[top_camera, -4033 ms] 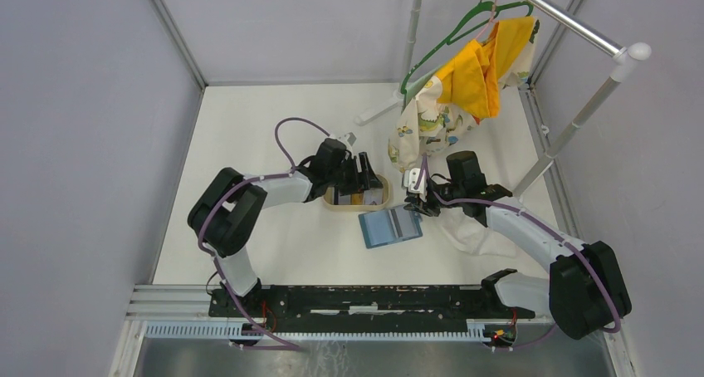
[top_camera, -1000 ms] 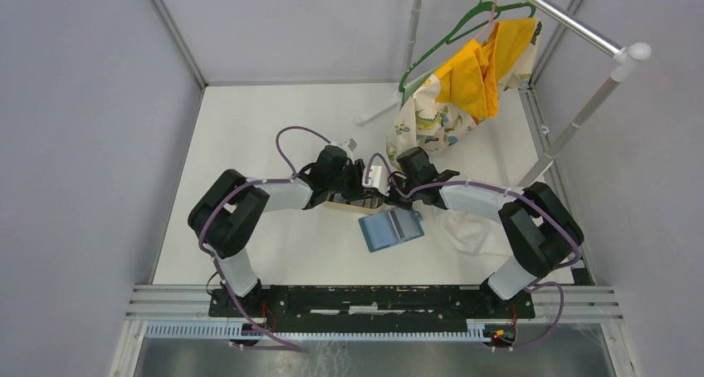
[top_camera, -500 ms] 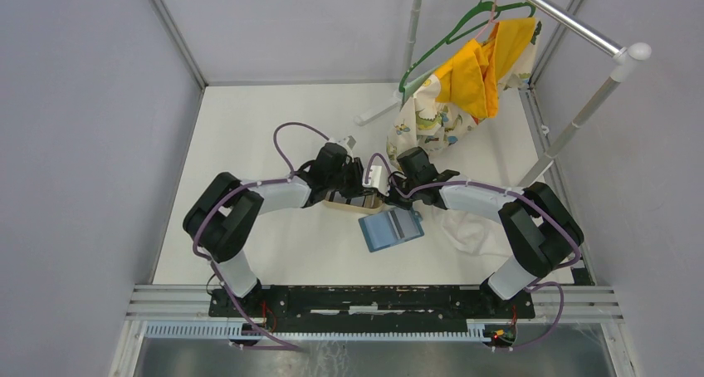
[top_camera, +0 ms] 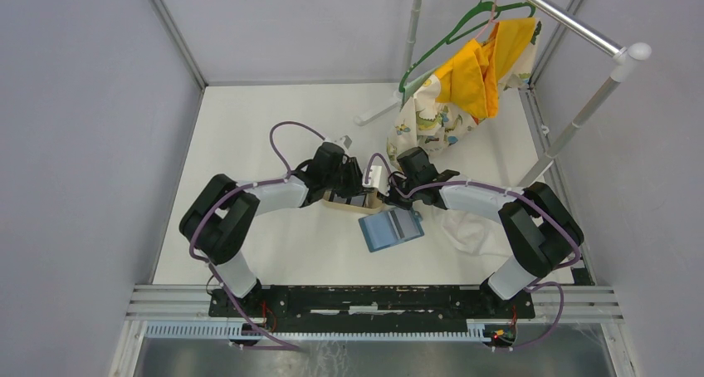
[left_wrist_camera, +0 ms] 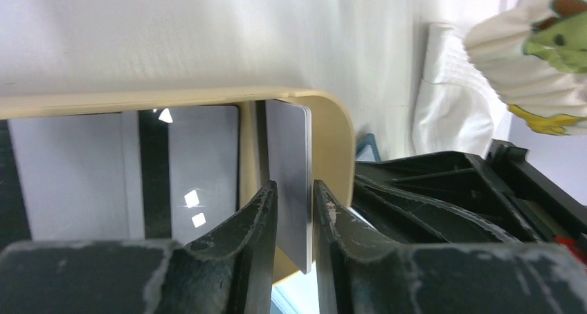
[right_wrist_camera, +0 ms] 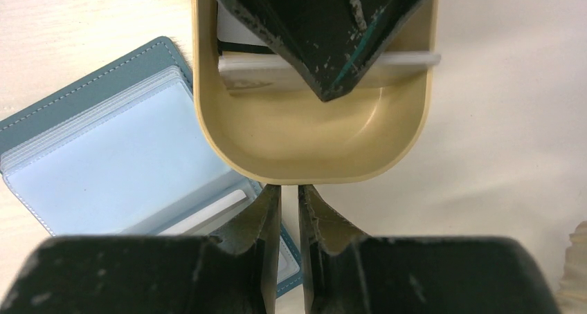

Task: Put the credit cards into the card holder
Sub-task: Pick up the credit card from the storage box.

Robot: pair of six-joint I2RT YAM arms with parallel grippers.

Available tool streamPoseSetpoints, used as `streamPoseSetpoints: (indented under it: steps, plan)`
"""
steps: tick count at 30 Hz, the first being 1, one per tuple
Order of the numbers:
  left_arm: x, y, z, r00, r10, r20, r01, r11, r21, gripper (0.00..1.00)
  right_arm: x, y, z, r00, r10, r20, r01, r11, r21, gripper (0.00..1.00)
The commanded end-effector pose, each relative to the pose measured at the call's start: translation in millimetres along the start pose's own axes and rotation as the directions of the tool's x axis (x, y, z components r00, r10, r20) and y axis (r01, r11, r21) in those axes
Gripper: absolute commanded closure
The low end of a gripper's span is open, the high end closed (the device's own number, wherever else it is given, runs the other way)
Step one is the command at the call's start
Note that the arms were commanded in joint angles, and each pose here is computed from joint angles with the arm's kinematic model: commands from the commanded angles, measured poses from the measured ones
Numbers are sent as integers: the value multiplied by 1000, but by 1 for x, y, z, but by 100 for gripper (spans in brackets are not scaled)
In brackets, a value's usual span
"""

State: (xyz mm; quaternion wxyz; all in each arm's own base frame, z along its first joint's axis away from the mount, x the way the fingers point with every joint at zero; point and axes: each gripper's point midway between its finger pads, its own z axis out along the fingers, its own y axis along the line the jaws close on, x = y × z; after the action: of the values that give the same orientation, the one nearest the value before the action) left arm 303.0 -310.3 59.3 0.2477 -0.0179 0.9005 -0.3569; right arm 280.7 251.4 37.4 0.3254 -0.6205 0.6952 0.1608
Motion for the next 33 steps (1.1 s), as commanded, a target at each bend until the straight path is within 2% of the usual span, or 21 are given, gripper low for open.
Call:
streamPoseSetpoints:
  steps: [1,8,12,19,30,33]
  plan:
    - [1,10,-6,999,51,-1,-51,998,-24,67,-24,-8,-1,997,-22,71,21,1000,12,80]
    - [1,10,-5,999,50,-5,-50,999,-21,62,-24,-7,-1,997,-23,71,22,1000,10,80]
    - [2,4,-2,999,38,-19,-38,999,29,61,-23,-7,-1,997,-22,69,22,1000,8,80]
    - [8,-7,12,998,-18,-53,25,990,136,61,-23,-7,-1,997,-23,71,23,1000,8,80]
    - [11,0,24,997,-37,-69,46,990,131,60,-23,-6,-1,997,-26,73,26,1000,5,80]
    - [10,-3,22,997,-38,-70,47,989,140,65,-23,-6,-1,997,-27,71,27,1000,4,80]
